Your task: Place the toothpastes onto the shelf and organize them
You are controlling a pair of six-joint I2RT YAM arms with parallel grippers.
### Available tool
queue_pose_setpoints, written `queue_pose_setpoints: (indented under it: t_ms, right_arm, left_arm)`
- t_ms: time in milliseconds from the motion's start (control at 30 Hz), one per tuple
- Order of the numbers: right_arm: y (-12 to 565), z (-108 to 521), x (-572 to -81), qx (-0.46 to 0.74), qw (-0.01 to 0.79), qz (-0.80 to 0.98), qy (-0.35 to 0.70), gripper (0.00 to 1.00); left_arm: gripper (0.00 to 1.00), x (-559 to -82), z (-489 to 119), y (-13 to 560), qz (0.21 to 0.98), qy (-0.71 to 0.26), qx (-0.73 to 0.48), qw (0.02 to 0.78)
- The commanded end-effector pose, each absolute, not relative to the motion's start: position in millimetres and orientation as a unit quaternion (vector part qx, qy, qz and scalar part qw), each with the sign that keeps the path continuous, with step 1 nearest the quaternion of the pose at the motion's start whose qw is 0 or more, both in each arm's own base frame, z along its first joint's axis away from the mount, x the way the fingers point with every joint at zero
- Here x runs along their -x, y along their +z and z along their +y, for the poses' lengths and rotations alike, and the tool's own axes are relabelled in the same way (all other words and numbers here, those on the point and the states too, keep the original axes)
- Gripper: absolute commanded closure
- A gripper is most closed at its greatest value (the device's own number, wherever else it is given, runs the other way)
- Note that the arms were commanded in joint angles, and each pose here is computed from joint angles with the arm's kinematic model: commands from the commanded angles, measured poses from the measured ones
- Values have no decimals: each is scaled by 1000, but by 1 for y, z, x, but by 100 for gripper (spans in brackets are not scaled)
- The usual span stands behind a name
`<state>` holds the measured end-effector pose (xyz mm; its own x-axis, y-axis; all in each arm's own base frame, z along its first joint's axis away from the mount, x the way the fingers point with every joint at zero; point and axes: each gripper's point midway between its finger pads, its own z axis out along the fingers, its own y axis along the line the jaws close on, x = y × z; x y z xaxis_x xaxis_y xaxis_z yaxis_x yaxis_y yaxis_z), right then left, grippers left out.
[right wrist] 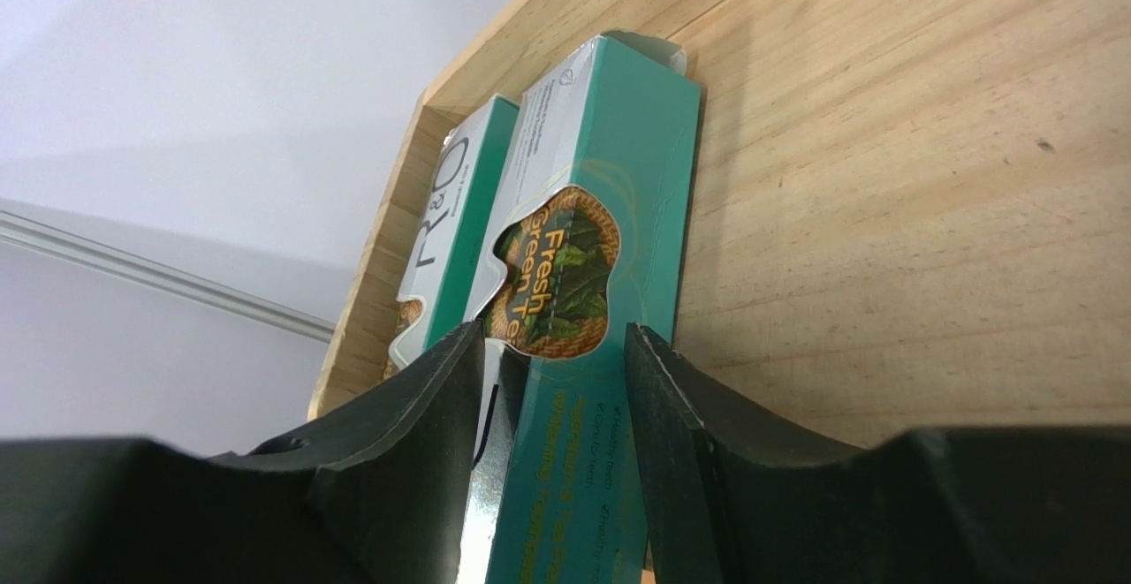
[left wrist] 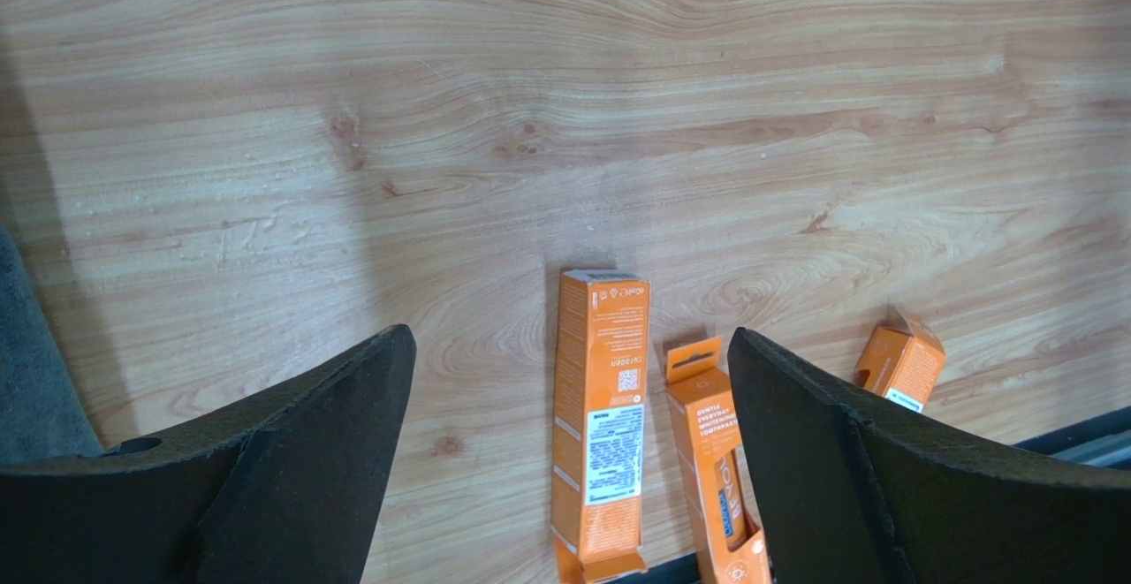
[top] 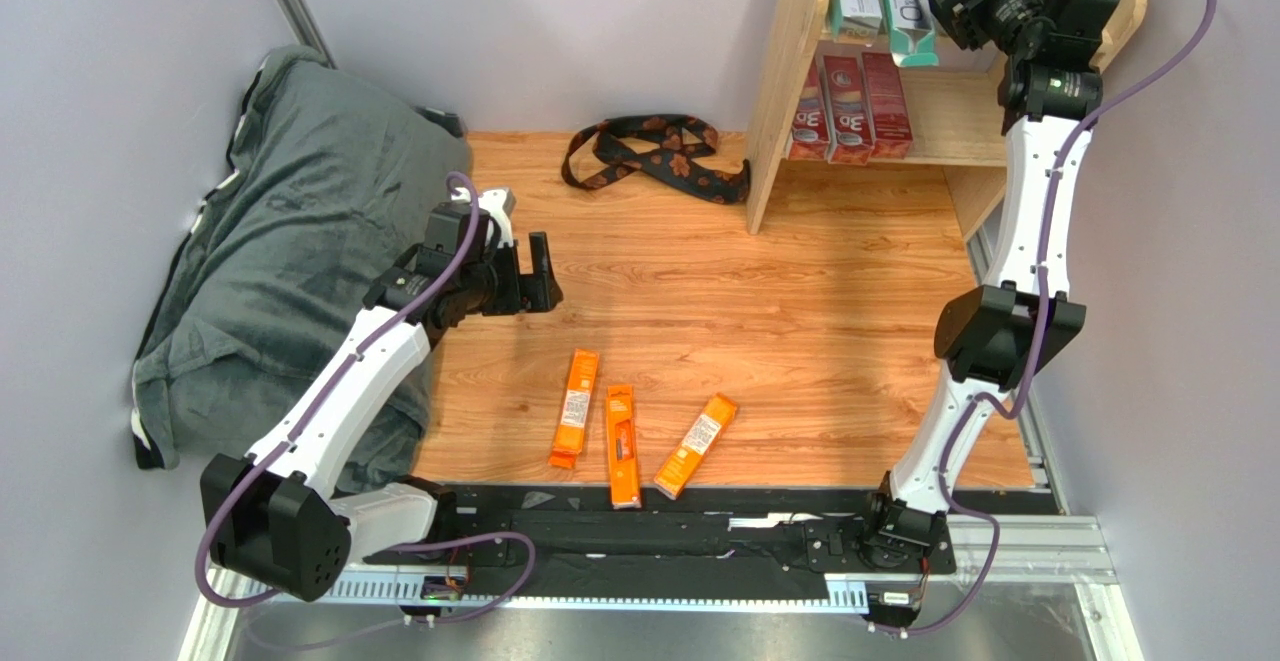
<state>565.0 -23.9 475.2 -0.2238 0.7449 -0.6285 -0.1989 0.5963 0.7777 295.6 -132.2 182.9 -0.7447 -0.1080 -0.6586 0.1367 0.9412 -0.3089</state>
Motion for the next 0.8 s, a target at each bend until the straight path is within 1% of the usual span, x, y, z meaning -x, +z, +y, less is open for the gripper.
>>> queue_pose_setpoints:
  t_ms: [0,67,267,433,567,633,667,700,767]
  right_arm:
    - [475,-14,-575,-197,585,665,422,50]
    - [478,-12,-574,-192,585,662,427,48]
    - [480,-2,-573,-178,581,661,441,45]
    - [474,-1,-572,-184,570,668,441,44]
    - [473,-19,-566,-214,588,671,397,43]
    - [490,-31,-553,-226,617,660,364,42]
    - [482,-39,-551,-239,616,664,351,41]
    - [500,-44,-536,-241,635,652,336,40]
    - [495,-55,-526,-251,639,658,309,39]
  left_arm:
    - [3,-302,-133,190,912,-168,-19,374]
    - [3,-302,-133,190,912,-169,-18,374]
    - [3,-301,-133,191,912,-171,-20,373]
    - [3,-300,-132,192,912,-168,-21,374]
    - [3,-299,-131,193,914,-165,-21,370]
    - [3,-299,-131,194,914,-165,-23,369]
    - [3,-297,-131,194,915,-165,-23,367]
    - [3,-296,-130,195,915,-164,-23,367]
    - [2,-292,-129,193,917,-163,-23,362]
